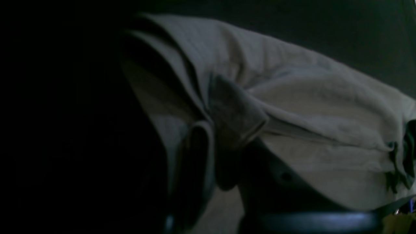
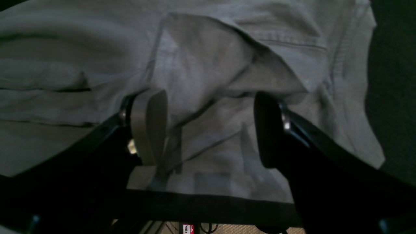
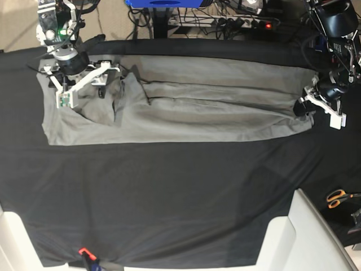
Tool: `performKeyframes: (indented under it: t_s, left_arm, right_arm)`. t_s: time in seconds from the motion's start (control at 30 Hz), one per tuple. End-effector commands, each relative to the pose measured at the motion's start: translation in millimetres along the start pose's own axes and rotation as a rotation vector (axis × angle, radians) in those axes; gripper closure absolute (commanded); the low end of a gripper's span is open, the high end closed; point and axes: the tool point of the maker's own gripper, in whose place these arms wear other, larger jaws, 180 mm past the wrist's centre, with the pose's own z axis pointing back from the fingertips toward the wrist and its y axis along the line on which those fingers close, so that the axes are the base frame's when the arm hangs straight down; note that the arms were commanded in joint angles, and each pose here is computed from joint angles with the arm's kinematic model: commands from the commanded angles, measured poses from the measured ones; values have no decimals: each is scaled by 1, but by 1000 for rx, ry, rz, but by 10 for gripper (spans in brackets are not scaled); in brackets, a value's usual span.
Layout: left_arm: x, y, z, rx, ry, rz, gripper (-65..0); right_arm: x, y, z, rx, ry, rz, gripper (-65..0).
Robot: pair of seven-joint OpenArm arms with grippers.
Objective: Fold the T-shirt properly
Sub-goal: 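Lift the held end with the left gripper and fold it toward the right gripper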
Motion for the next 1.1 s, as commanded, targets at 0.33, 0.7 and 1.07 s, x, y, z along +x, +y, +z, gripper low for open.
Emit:
performKeyframes:
  t_s: [0.33, 0.7, 1.07]
  left_arm:
    - [30, -57, 31, -19, -70, -319, 0]
    - [-22, -156, -4, -239, -1, -325, 0]
    - [-59, -238, -39, -432, 44, -256, 0]
  right_arm:
    - [12, 2, 3, 6, -46, -1, -392]
    - [12, 2, 3, 6, -46, -1, -392]
    - [12, 2, 3, 5, -46, 2, -392]
